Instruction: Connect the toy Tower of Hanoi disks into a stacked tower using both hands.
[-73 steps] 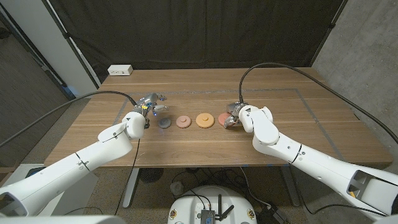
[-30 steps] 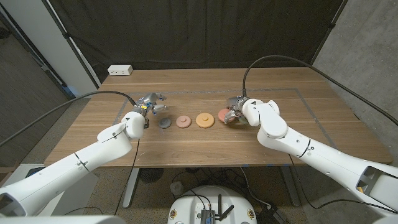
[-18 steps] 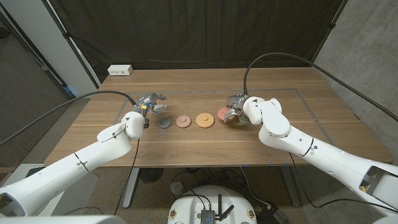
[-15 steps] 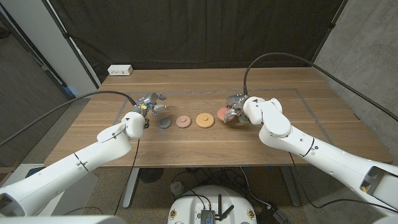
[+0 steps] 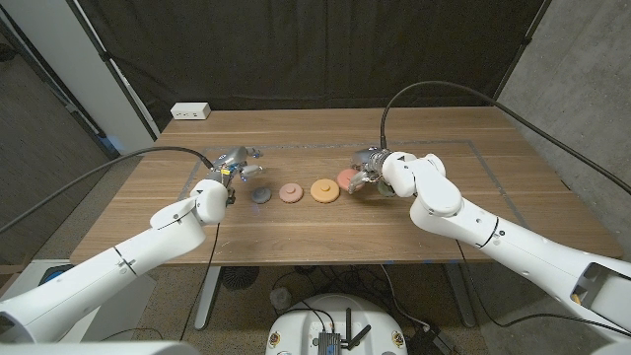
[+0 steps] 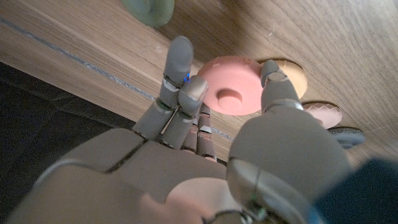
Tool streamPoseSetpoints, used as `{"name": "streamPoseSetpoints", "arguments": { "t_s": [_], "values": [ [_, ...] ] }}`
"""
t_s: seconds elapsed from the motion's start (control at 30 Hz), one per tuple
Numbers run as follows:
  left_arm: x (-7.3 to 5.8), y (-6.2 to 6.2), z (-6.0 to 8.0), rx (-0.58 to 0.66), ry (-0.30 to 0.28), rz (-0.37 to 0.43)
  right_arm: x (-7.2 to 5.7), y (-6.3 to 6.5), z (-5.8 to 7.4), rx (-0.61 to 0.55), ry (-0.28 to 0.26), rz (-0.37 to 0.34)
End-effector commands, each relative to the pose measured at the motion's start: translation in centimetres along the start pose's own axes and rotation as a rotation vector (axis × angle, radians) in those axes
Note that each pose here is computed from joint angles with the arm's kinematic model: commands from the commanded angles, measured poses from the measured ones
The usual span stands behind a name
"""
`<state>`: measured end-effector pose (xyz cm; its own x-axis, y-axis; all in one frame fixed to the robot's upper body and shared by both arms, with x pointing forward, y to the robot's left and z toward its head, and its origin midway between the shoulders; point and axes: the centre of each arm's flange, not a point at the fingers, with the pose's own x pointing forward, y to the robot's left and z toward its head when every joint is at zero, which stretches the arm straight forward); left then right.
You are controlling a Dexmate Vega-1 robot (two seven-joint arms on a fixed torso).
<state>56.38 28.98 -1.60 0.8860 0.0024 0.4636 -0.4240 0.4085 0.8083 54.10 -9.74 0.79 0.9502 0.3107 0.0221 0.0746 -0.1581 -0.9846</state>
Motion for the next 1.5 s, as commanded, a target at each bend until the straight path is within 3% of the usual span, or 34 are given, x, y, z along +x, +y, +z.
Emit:
{"name": "streamPoseSetpoints", "arguments": {
  "t_s": [0.03, 0.53, 1.5],
  "values": [
    [-0.5, 0.2, -0.9, 0.005, -0.005, 0.019, 0.3, -0.6, 1.3, -0.02, -0.041, -0.014],
    [-1.1, 0.8, -2.3, 0.013, -0.007, 0.041, 1.2, -0.9, 3.0, -0.03, -0.065, -0.02],
    [-0.8, 0.5, -2.8, -0.01, -0.001, 0.041, 3.0, -1.0, 5.8, -0.037, -0.113, -0.013]
  ]
}}
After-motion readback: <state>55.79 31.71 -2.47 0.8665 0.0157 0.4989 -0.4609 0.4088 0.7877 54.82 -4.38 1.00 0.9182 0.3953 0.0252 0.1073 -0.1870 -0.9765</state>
